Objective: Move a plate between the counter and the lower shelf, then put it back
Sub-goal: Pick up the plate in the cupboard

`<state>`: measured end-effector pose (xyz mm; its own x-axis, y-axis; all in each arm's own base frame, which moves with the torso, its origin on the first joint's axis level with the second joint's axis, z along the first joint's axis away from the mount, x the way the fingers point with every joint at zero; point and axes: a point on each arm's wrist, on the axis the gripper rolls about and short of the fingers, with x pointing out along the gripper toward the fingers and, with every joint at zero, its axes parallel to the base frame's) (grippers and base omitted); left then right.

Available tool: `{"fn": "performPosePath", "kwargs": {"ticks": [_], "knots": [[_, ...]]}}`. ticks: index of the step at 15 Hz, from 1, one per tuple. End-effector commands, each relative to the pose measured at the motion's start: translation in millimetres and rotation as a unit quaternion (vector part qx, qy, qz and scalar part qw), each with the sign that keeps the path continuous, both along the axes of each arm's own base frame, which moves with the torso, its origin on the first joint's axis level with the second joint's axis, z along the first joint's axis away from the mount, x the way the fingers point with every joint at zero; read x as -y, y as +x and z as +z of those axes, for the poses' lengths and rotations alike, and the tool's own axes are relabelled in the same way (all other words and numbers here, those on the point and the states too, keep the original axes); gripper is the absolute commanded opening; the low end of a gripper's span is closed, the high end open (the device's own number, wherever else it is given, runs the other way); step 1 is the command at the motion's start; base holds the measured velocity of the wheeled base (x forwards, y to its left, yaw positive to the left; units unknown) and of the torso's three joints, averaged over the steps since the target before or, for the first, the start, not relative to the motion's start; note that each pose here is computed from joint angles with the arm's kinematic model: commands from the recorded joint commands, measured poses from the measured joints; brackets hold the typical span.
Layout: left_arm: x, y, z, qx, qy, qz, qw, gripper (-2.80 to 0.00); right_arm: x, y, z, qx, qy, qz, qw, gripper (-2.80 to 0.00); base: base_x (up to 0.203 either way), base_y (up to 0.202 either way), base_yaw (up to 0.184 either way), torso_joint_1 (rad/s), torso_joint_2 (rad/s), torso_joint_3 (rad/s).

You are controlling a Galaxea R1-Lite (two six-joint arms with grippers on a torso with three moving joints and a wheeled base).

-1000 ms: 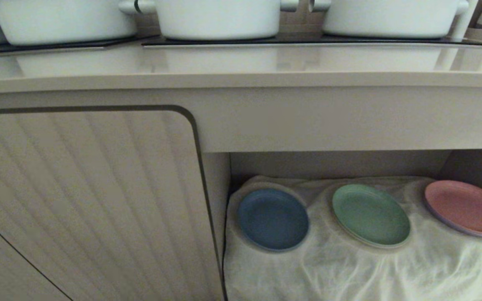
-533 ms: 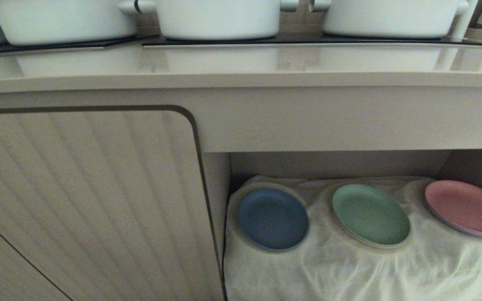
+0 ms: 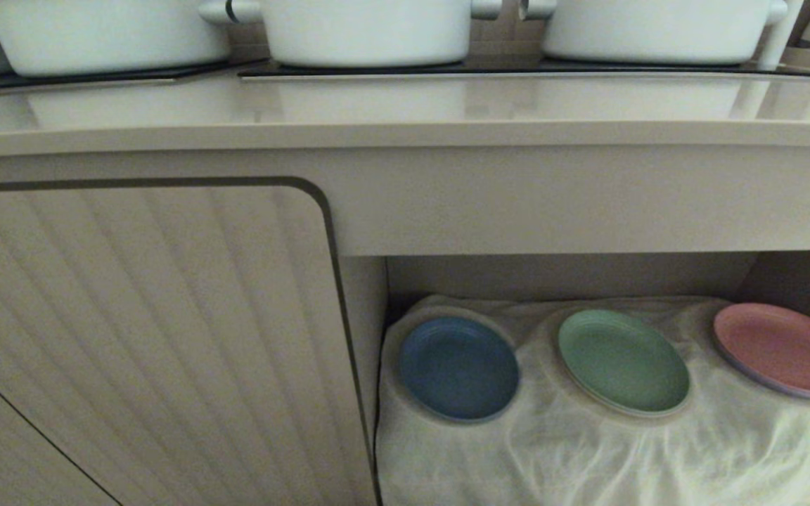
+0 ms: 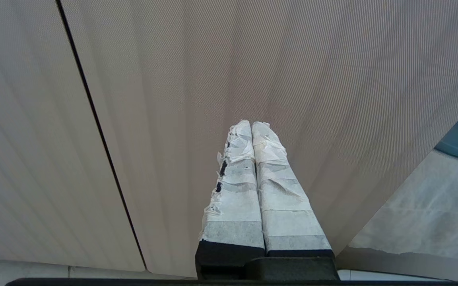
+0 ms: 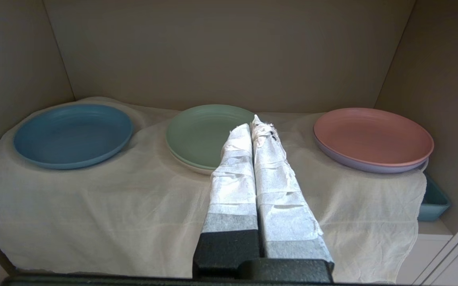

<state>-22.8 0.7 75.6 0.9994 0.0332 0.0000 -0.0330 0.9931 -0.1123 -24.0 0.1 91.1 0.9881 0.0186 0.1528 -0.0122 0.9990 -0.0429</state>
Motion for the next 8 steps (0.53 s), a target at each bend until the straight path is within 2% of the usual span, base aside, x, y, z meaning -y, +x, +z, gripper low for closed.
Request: {"fn": "performPosePath", "kwargs": {"ticks": [1,8], "knots": [[0.0,0.0,-0.1,0.0,0.0,0.0,1.0,-2.8,0.0,0.0,0.2,0.001,-0.001,0.0,1.0,-2.8,0.0,0.0,0.0,0.0,0.0,0.0],[0.0,0.0,-0.1,0.0,0.0,0.0,1.0,-2.8,0.1,-0.1,0.5,0.003,-0.014,-0.003,1.0,-2.8,0.0,0.0,0.0,0.0,0.0,0.0]]}}
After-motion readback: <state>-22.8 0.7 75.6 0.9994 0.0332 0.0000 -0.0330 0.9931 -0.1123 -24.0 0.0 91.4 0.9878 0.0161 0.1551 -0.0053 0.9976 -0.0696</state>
